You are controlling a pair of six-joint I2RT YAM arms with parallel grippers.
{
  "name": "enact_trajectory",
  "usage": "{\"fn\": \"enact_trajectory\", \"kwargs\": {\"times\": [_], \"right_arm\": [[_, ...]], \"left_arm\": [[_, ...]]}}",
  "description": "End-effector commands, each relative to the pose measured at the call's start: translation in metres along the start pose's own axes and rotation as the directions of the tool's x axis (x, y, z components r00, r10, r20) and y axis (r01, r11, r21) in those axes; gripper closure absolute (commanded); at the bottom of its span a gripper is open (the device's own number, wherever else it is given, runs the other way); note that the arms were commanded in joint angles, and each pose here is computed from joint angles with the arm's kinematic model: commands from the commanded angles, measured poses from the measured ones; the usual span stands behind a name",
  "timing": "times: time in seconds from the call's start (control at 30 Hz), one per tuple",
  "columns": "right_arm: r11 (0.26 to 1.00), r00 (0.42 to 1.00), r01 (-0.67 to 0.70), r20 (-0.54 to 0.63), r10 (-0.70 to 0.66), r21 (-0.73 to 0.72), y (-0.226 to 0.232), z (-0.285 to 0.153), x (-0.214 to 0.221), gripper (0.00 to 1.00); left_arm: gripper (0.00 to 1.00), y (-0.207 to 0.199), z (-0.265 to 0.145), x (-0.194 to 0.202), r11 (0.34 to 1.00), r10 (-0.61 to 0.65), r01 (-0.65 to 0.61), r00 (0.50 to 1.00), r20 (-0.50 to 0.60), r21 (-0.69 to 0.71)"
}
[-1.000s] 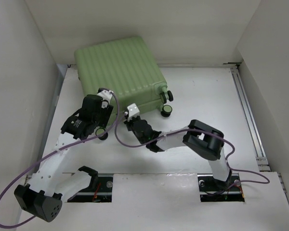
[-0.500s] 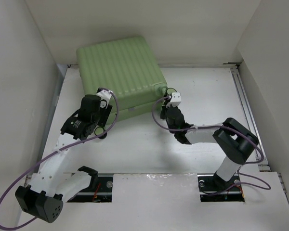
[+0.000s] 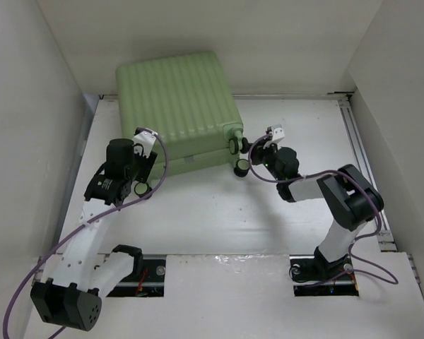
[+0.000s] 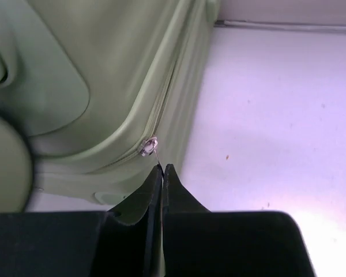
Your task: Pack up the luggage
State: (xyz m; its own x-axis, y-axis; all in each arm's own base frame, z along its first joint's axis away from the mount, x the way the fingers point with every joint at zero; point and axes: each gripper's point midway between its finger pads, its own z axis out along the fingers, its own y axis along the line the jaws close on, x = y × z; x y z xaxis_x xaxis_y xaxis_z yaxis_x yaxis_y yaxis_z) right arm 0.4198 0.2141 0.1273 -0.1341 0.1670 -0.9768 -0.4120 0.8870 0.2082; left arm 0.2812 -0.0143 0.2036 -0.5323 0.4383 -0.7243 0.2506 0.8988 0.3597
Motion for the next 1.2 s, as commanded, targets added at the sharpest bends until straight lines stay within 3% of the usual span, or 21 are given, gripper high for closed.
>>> {"fn": "enact_trajectory", "kwargs": {"times": [0.0, 0.17, 0.27, 0.33, 0.47, 0.53, 0.6, 0.77, 0.93, 0.97, 1.03, 1.13, 1.17], "right_arm": [[0.974, 0.996, 0.068, 0.034, -0.078, 0.216, -0.085, 0.008, -0.022, 1.0], [0.964, 0.996, 0.075, -0.058, -0.062, 0.256, -0.098, 0.018, -0.022, 1.0], [0.971, 0.993, 0.115, -0.058, -0.105, 0.21, -0.095, 0.039, -0.044, 1.0], [0.977, 0.985, 0.132, -0.131, -0.111, 0.169, -0.097, 0.052, -0.031, 1.0], [0.985, 0.985, 0.144, -0.105, -0.134, 0.092, -0.1, 0.09, -0.057, 1.0], [0.985, 0.978, 0.162, -0.143, -0.152, 0.062, -0.107, 0.103, -0.043, 1.0], [0.983, 0.978, 0.185, -0.101, -0.183, 0.005, -0.104, 0.123, -0.061, 1.0], [0.976, 0.974, 0.208, -0.076, -0.212, -0.058, -0.099, 0.162, -0.052, 1.0], [0.97, 0.973, 0.225, -0.024, -0.228, -0.089, -0.068, 0.185, -0.064, 1.0], [0.966, 0.97, 0.24, -0.022, -0.244, -0.1, -0.061, 0.185, -0.063, 1.0], [0.951, 0.96, 0.277, -0.01, -0.281, -0.137, -0.042, 0.184, -0.065, 1.0], [0.936, 0.951, 0.302, -0.015, -0.31, -0.184, -0.018, 0.176, -0.054, 1.0], [0.934, 0.951, 0.299, -0.024, -0.309, -0.194, -0.013, 0.174, -0.046, 1.0]], "left_arm": [[1.0, 0.031, -0.005, 0.066, 0.984, 0.136, -0.162, 0.955, -0.265, -0.079], [1.0, 0.033, -0.004, 0.062, 0.981, 0.15, -0.176, 0.957, -0.25, -0.085], [1.0, 0.034, -0.001, 0.06, 0.979, 0.157, -0.182, 0.958, -0.241, -0.089], [1.0, 0.038, -0.001, 0.06, 0.981, 0.139, -0.167, 0.962, -0.236, -0.102], [1.0, 0.046, 0.003, 0.058, 0.981, 0.12, -0.151, 0.967, -0.226, -0.124], [1.0, 0.053, 0.006, 0.063, 0.98, 0.121, -0.155, 0.963, -0.242, -0.126], [1.0, 0.067, 0.009, 0.068, 0.98, 0.082, -0.125, 0.963, -0.258, -0.154], [1.0, 0.095, 0.015, 0.075, 0.966, 0.065, -0.132, 0.957, -0.283, -0.223], [1.0, 0.162, 0.008, 0.087, 0.928, -0.091, -0.039, 0.941, -0.327, -0.37], [1.0, 0.174, 0.002, 0.075, 0.919, -0.109, -0.022, 0.945, -0.307, -0.394], [1.0, 0.162, 0.002, 0.045, 0.953, -0.068, -0.008, 0.968, -0.241, -0.303], [1.0, 0.132, -0.022, -0.011, 0.973, 0.071, -0.088, 0.994, -0.088, -0.213], [1.0, 0.104, -0.022, -0.036, 0.976, 0.16, -0.162, 0.987, -0.025, -0.144]]}}
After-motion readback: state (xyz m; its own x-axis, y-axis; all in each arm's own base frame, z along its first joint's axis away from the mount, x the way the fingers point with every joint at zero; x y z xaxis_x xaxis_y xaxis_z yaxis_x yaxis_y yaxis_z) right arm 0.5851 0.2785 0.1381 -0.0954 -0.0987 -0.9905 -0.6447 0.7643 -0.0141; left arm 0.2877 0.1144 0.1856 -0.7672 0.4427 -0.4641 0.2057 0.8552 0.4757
